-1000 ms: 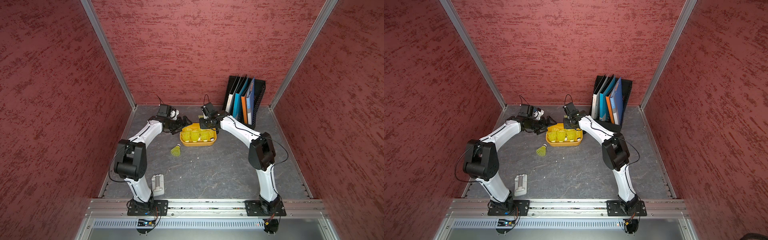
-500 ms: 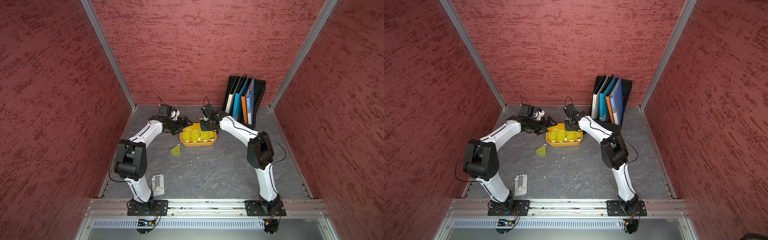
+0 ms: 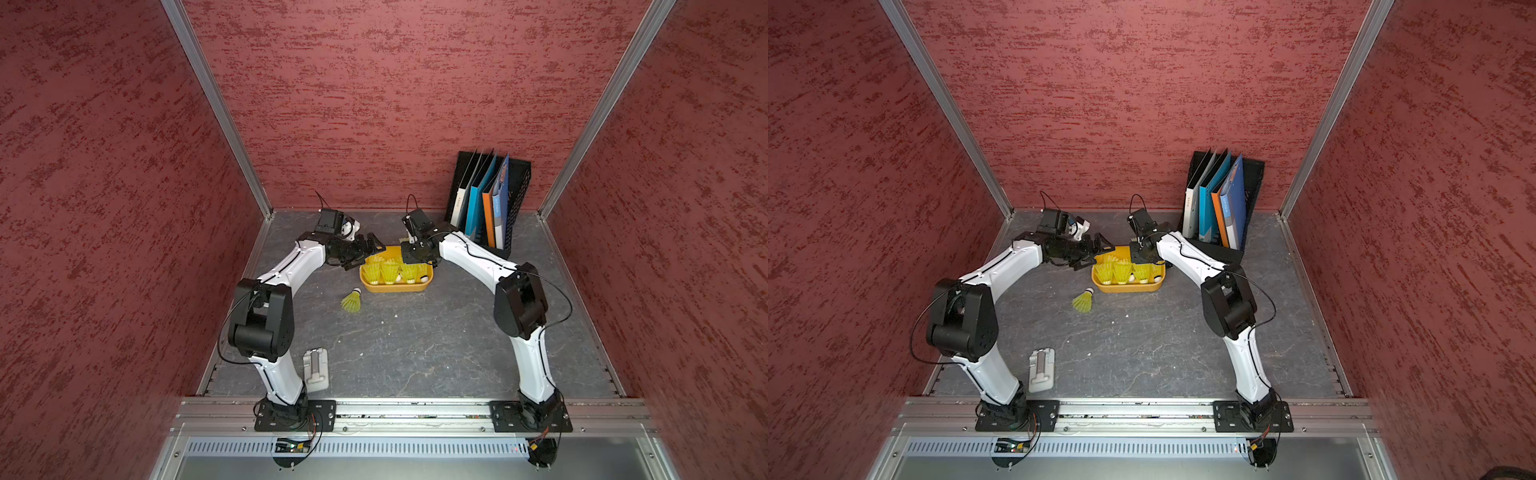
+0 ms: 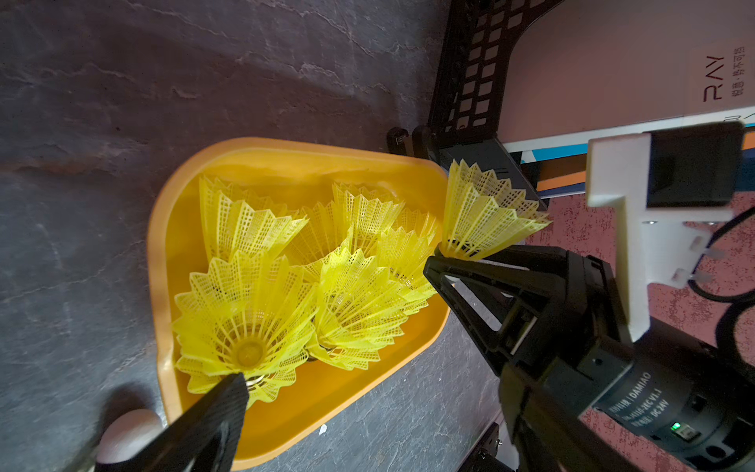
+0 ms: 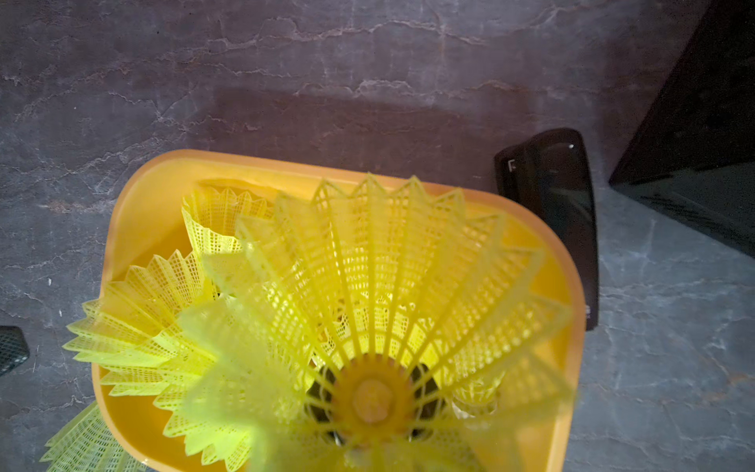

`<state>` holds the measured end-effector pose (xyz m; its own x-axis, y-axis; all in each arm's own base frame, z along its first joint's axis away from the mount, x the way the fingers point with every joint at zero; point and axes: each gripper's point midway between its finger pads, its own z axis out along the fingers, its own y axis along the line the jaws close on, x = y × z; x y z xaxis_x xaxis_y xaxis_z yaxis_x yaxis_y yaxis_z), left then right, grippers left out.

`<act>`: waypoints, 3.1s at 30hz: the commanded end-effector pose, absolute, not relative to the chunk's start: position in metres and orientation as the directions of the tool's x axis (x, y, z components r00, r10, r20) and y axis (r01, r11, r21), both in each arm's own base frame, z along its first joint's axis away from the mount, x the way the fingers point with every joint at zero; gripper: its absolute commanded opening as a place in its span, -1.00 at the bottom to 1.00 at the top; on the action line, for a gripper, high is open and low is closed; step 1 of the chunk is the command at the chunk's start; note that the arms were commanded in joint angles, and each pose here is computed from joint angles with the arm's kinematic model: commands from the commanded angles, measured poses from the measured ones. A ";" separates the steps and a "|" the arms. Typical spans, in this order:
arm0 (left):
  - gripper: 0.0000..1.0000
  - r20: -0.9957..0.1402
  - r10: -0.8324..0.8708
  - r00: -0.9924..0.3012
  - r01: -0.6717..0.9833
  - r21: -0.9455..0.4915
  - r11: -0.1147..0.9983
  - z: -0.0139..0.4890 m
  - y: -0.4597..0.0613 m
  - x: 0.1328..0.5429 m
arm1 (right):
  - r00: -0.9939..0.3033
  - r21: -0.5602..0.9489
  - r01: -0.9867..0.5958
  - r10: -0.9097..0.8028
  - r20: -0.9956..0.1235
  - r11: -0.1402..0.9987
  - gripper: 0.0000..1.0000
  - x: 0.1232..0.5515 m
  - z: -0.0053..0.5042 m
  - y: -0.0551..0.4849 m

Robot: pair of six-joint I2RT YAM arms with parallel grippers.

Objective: Put the shuttlecocks into the storage box
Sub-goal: Place the shuttlecock in the storage box, then pick up the shuttlecock at the center of the board.

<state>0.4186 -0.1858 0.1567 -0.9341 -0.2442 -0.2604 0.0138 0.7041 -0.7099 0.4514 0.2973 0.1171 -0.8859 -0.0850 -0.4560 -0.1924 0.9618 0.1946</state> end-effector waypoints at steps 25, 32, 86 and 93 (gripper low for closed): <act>0.99 -0.288 -0.228 -0.930 0.039 -0.695 0.718 0.161 -0.186 0.419 | -0.896 0.165 -0.212 -0.124 -0.427 0.963 -0.21 0.434 0.126 0.286; 0.99 -0.292 -0.230 -0.928 0.036 -0.688 0.725 0.162 -0.184 0.417 | -0.880 0.155 -0.203 -0.110 -0.463 0.967 -0.20 0.437 0.141 0.282; 0.78 0.012 0.108 -0.994 0.104 -0.183 0.978 0.065 -0.099 0.353 | -0.760 0.355 -0.476 -0.174 -0.626 0.805 0.97 0.314 0.191 0.311; 0.75 0.031 0.133 -0.991 0.127 -0.159 0.979 0.053 -0.100 0.357 | -0.809 0.455 -0.405 -0.079 -0.582 0.793 0.97 0.303 0.181 0.310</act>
